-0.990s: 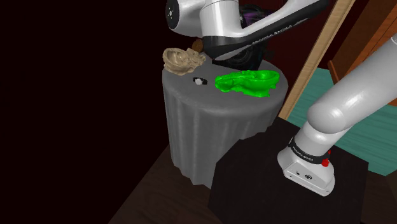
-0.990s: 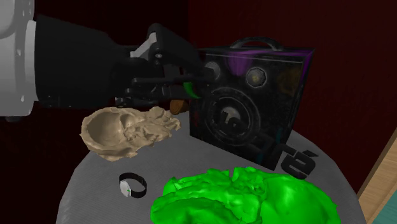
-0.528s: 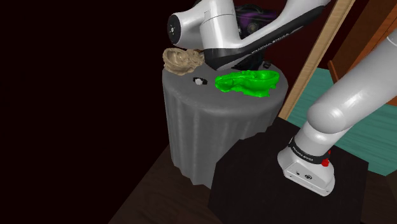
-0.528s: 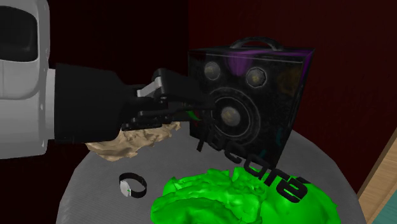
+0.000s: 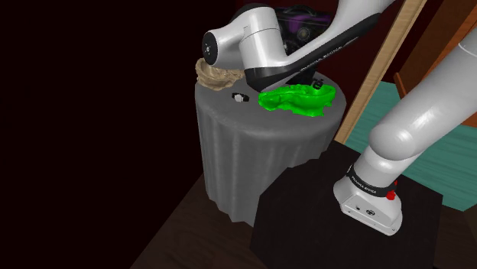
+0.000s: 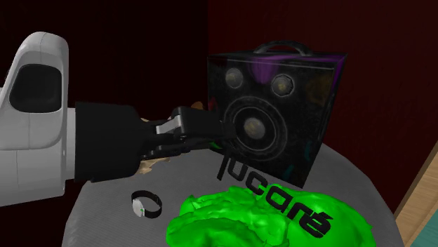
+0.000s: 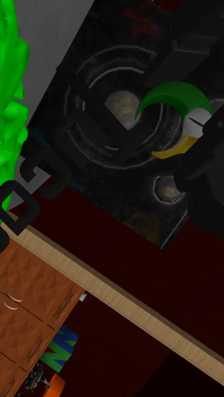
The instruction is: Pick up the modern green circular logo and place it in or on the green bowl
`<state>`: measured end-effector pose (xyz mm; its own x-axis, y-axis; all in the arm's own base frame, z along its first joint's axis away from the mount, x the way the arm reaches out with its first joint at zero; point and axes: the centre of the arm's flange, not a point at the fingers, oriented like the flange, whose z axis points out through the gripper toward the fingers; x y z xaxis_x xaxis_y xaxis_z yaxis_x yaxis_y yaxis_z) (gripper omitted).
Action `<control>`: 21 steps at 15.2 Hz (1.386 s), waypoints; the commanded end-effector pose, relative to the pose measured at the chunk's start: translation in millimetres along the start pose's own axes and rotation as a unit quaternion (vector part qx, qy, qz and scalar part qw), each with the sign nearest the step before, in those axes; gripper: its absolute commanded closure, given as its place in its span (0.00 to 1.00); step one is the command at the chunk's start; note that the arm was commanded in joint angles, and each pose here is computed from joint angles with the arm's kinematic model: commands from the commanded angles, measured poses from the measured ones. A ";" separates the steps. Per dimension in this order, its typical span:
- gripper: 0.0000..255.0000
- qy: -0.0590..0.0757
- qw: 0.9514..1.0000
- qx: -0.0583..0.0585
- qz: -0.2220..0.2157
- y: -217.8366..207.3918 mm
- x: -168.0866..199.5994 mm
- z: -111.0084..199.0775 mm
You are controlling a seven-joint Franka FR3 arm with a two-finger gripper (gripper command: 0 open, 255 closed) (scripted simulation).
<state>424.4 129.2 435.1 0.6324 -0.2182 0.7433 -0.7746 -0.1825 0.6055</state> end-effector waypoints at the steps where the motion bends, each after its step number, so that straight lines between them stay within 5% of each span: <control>1: 1.00 0.000 1.000 0.000 0.000 -0.2 -0.2 0.1; 4: 1.00 0.000 1.000 0.000 0.000 -0.2 -0.2 0.1; 5: 0.00 0.000 1.000 0.000 0.000 -0.2 -0.2 0.1; 10: 0.00 0.000 1.000 0.000 0.000 -0.2 -0.2 0.1; 14: 0.00 0.000 1.000 0.000 0.000 -0.2 -0.2 -49.9; 21: 0.00 0.000 1.000 0.000 0.000 -0.2 -0.2 -49.9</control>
<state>424.2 177.1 448.9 0.6323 -0.2181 0.7434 -0.7747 -0.1826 0.6054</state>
